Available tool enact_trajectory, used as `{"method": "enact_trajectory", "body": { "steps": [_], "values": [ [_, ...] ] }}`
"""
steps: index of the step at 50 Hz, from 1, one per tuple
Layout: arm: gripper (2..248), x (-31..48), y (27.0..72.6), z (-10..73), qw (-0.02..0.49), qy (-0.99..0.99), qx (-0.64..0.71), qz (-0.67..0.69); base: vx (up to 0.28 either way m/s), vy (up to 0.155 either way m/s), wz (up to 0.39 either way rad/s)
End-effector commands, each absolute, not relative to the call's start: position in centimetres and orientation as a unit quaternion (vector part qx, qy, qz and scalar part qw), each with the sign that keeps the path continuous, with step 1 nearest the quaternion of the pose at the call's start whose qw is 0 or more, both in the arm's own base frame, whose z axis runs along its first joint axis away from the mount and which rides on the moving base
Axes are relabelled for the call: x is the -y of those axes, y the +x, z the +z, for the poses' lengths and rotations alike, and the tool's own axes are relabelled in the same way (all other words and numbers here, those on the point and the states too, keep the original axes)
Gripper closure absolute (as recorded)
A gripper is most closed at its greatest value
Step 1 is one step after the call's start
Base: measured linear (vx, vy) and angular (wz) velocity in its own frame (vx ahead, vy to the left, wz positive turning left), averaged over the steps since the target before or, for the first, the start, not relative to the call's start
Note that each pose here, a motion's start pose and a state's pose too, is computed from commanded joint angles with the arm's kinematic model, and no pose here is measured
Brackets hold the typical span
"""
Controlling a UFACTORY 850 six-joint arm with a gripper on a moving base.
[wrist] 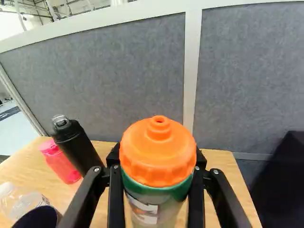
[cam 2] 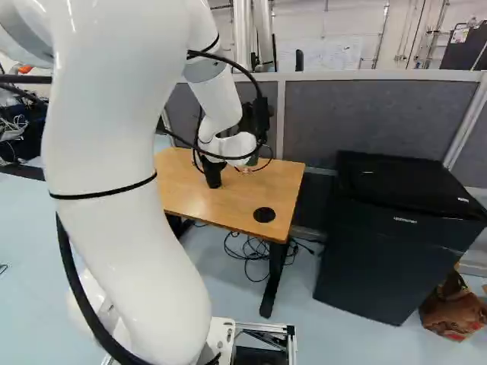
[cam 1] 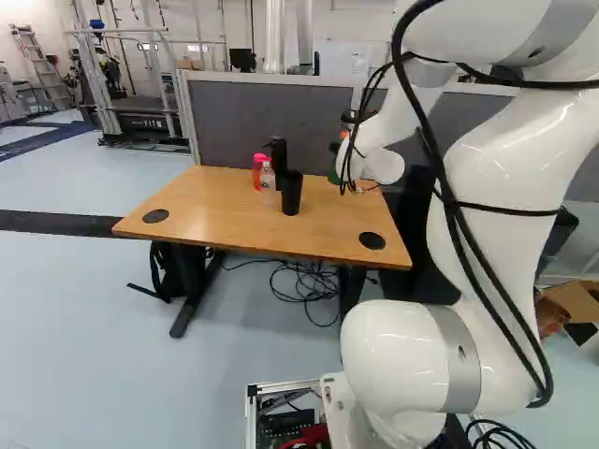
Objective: Pick up the green bottle from the table
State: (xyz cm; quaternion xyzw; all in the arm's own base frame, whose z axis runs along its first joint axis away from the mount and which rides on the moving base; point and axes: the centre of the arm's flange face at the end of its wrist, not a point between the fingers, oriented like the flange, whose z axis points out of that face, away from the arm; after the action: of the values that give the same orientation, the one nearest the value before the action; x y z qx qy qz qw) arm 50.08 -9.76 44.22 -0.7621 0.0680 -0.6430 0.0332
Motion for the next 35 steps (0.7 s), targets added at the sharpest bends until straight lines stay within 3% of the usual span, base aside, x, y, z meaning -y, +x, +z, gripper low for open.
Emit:
{"method": "enact_trajectory", "body": {
  "steps": [35],
  "values": [
    [132,9.3,42.8,44.4,0.025,-0.765,-0.082,-0.639,0.000,0.000,0.000]
  ]
}}
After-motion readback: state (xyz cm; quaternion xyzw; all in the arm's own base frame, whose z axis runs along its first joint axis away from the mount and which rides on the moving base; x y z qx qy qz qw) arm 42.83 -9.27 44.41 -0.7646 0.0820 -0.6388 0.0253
